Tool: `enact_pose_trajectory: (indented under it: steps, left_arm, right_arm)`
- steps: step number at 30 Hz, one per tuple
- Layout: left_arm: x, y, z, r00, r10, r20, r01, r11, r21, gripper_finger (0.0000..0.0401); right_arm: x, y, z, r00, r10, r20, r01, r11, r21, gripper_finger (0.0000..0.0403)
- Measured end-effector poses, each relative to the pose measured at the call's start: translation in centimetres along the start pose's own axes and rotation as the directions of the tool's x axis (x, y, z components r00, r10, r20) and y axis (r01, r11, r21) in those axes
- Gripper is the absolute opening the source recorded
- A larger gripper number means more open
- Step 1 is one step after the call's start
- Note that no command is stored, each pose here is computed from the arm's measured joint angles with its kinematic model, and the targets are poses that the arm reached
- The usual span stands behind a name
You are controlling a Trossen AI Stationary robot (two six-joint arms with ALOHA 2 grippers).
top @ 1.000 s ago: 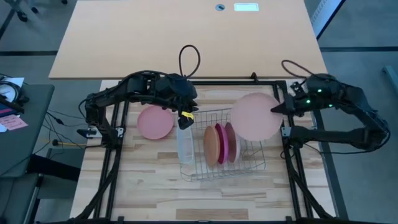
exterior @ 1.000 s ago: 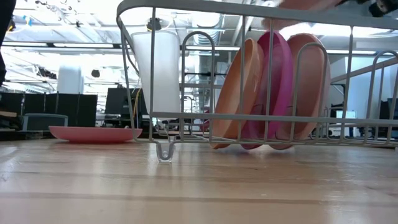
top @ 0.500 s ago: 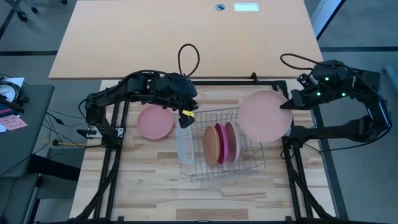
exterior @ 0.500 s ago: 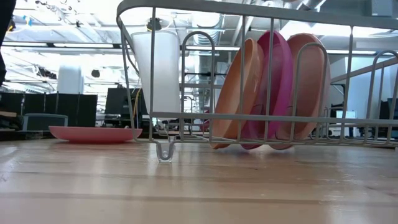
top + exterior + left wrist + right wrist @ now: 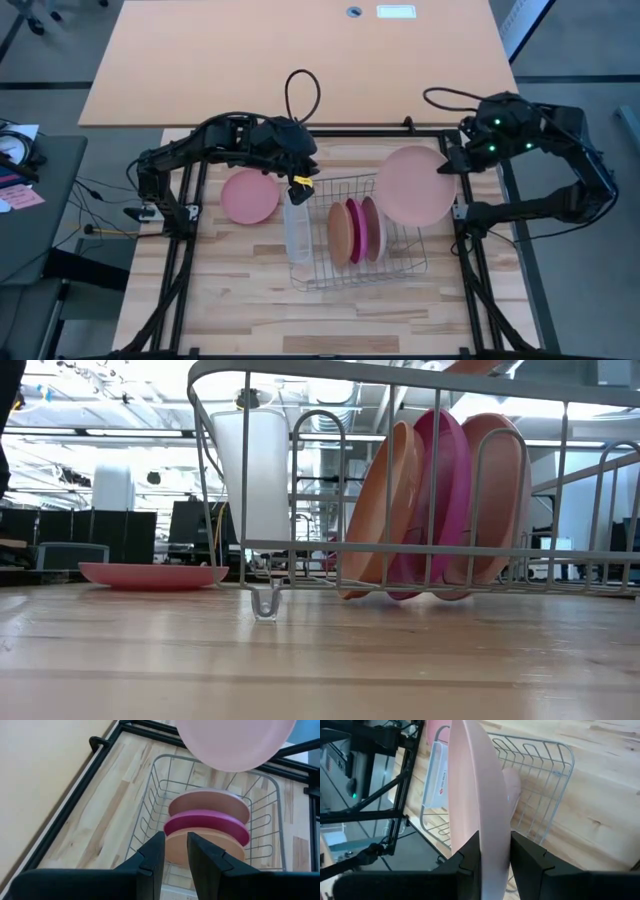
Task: Sort dishes
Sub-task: Put the light orange plate in the dish rack
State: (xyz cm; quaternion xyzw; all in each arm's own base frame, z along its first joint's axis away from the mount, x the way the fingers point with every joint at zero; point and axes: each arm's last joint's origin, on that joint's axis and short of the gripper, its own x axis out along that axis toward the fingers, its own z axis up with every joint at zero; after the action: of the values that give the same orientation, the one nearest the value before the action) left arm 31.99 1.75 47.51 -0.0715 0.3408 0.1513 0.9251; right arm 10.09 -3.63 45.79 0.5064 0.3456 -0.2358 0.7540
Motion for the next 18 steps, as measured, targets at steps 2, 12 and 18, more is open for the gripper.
enact_pose_trajectory:
  steps: [2, 12, 18]
  left_arm:
    - [0.0, 0.0, 0.0, 1.0, 0.0, 0.0, 0.0, 1.0, -0.001, 0.0078]
    - [0.0, -0.1, 0.0, 1.0, -0.02, -0.005, 0.02, 1.0, -0.021, 0.0078]
    - [0.0, -0.1, 0.0, 0.999, -0.043, -0.01, 0.043, 0.998, -0.052, 0.0078]
  right_arm:
    - [0.0, 0.0, 0.0, 1.0, -0.009, 0.011, 0.009, 1.0, 0.0, 0.0091]
    - [-0.6, -0.4, -0.3, 0.996, -0.036, 0.076, 0.038, 0.999, -0.03, 0.0091]
    - [-1.0, -1.4, -0.9, 0.986, -0.081, 0.143, 0.087, 0.996, -0.036, 0.0083]
